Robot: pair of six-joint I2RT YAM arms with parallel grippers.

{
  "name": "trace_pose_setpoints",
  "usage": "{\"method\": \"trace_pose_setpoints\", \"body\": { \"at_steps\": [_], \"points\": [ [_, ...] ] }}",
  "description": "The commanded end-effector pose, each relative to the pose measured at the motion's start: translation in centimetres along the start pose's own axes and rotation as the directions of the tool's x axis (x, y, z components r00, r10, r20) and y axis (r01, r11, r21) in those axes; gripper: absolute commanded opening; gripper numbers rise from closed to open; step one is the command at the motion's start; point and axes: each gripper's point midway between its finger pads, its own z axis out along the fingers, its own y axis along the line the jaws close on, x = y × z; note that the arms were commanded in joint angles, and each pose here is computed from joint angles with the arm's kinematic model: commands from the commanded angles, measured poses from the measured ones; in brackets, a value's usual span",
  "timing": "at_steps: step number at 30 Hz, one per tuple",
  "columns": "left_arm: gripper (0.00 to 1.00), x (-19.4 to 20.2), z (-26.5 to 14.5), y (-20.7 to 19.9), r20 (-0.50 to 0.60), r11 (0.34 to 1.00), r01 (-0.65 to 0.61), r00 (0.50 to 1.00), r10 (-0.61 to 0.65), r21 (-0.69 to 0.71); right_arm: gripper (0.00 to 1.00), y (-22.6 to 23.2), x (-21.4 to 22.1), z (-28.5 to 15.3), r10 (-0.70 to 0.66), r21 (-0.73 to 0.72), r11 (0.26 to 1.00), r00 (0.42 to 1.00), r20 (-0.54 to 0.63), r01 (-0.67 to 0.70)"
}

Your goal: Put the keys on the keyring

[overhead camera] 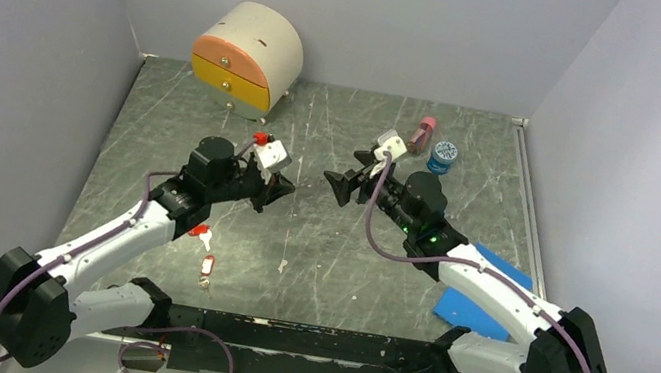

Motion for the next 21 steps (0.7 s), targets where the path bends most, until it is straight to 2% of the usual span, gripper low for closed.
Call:
{"method": "trace_pose_setpoints", "body": {
  "at_steps": [1,5,10,16,19,21],
  "points": [
    [0.03,-2.2,-0.6,-1.2,0.096,0.978,-0.196,0.977,0.188,0.076,0.80,1.1,-3.8,-0.5,0.092,-0.075,0.994,0.991,0.094,-0.085],
    [0.02,-2.6,-0.7,-2.3,0.159,0.959,-0.253,0.960,0.233,0.125,0.80,1.9,-4.3,-0.6,0.126,-0.167,0.979,0.990,0.070,-0.113],
    [0.03,-2.8,-0.9,-3.9,0.236,0.933,-0.306,0.937,0.259,0.190,0.79,0.1,-4.2,-0.2,0.237,-0.096,0.967,0.972,0.008,-0.235],
    [0.03,-3.2,-1.6,-5.3,0.346,0.896,-0.393,0.886,0.309,0.207,0.79,0.7,-3.9,-1.0,0.237,-0.169,0.957,0.972,-0.012,-0.235],
    [0.02,-3.0,-1.5,-5.1,0.319,0.901,-0.376,0.899,0.299,0.215,0.78,0.3,-3.4,-0.8,0.296,-0.169,0.938,0.953,-0.070,-0.304],
    [0.03,-2.6,-1.3,-4.9,0.288,0.906,-0.364,0.911,0.296,0.219,0.75,-0.1,-2.8,-0.6,0.378,-0.149,0.907,0.917,-0.130,-0.395]
  ]
}}
